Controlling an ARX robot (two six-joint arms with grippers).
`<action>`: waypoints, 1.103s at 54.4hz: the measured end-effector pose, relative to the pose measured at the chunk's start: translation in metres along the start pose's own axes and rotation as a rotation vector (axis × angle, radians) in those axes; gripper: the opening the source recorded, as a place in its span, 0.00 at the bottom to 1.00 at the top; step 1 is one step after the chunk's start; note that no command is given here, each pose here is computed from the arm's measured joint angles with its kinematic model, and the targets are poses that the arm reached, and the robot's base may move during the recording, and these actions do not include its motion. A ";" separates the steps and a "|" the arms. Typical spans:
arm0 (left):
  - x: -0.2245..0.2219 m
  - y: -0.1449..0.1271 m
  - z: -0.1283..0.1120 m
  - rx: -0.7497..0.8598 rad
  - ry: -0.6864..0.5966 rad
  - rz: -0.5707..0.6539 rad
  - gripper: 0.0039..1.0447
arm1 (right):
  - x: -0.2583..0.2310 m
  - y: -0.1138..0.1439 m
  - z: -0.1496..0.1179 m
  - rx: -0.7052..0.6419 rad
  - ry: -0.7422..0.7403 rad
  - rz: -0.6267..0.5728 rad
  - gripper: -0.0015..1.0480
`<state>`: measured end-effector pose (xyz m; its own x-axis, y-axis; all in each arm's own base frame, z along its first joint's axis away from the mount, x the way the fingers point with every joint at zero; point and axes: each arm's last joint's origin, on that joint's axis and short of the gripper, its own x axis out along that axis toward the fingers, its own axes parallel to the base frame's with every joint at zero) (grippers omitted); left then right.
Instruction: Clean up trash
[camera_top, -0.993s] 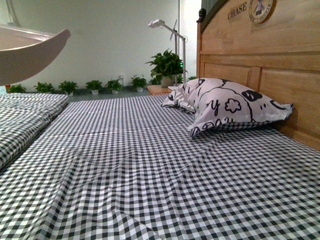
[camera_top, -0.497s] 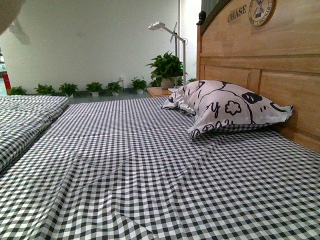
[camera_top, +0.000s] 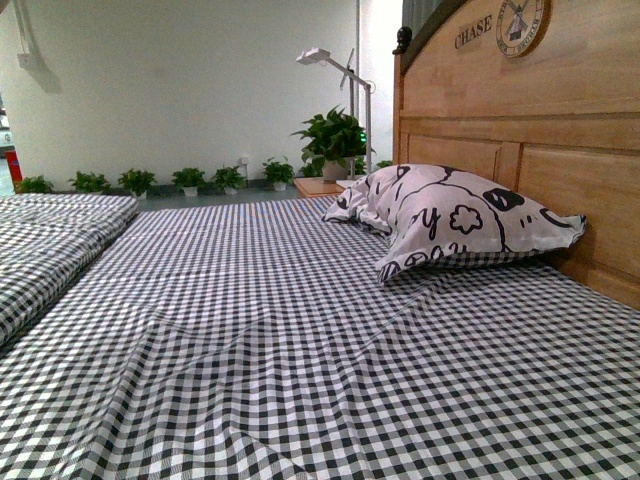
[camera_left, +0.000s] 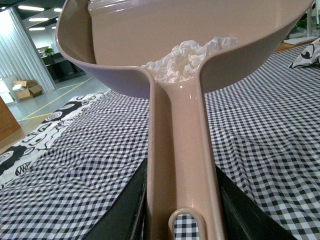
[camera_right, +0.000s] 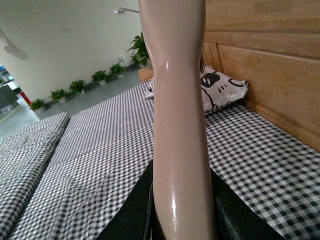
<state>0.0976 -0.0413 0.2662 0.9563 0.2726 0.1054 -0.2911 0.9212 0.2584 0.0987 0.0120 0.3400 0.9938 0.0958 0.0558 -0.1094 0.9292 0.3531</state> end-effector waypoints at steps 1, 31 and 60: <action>0.000 0.000 0.000 -0.002 0.000 0.000 0.26 | 0.000 0.000 0.000 -0.003 0.000 0.000 0.19; 0.000 0.000 0.000 -0.005 0.001 0.001 0.26 | 0.000 0.000 0.000 -0.014 0.001 -0.002 0.19; 0.000 0.000 0.000 -0.005 0.002 0.002 0.26 | 0.000 0.000 0.000 -0.015 0.001 -0.002 0.19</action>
<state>0.0977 -0.0414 0.2661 0.9558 0.2747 0.1043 -0.2927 0.9220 0.2535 0.0989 0.0119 0.3395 0.9941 0.0943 0.0543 -0.1072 0.9345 0.3396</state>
